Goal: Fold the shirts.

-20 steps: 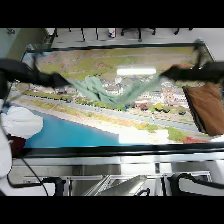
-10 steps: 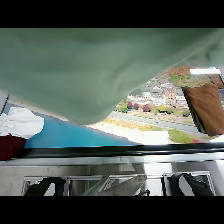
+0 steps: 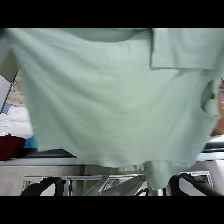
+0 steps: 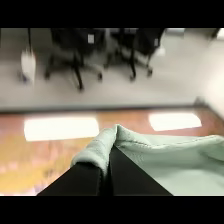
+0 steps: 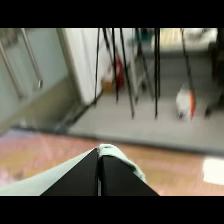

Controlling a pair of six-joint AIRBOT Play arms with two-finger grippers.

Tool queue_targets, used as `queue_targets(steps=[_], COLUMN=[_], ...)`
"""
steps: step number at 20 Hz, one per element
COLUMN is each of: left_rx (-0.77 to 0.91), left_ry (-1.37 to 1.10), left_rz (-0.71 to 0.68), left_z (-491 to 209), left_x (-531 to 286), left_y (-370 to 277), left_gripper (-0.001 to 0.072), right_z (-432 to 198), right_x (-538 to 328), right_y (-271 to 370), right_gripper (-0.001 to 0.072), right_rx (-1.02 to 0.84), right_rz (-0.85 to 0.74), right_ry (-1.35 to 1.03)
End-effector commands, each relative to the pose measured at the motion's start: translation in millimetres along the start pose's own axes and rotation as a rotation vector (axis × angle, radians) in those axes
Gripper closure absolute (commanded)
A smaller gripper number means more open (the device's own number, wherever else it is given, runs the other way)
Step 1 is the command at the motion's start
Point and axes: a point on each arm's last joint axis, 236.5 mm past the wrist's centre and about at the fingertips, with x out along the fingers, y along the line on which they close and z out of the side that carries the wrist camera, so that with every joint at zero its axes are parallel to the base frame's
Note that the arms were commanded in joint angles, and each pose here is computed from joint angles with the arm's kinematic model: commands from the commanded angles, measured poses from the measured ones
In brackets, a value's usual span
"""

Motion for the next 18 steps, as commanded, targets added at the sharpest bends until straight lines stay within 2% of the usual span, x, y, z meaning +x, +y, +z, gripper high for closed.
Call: queue_targets(steps=[1,4,6,10,11,12,13,16,18], left_rx=[-0.141,-0.254,-0.307,-0.342,-0.342,-0.341,-0.346,-0.341,-0.37], left_ry=[0.344,0.569,0.631,0.674,0.672,0.671,0.687,0.805,0.891], left_rz=[0.033,0.089,0.122,0.162,0.163,0.16,0.144,0.045,0.009], left_z=[-153,-282,-337,-384,-385,-382,-376,-340,-310], left_x=[125,179,197,208,208,208,206,176,136], left_y=[69,125,149,173,173,173,169,158,167], left_gripper=[0.0691,0.0691,0.0691,0.0691,0.0601,0.0234,0.0016,0.0016,0.0016], right_z=[-144,-258,-309,-362,-366,-365,-362,-342,-327], right_x=[104,162,183,196,196,195,191,155,109], right_y=[-71,-107,-116,-125,-127,-129,-129,-134,-146], right_gripper=[0.0697,0.0697,0.0696,0.0695,0.0688,0.055,0.0384,0.0375,0.0419], right_rx=[0.16,0.306,0.382,0.426,0.429,0.428,0.43,0.442,0.489], right_rz=[-0.051,-0.053,-0.049,-0.061,-0.063,-0.065,-0.062,-0.027,-0.007], right_ry=[0.293,0.465,0.524,0.595,0.601,0.602,0.605,0.664,0.73])
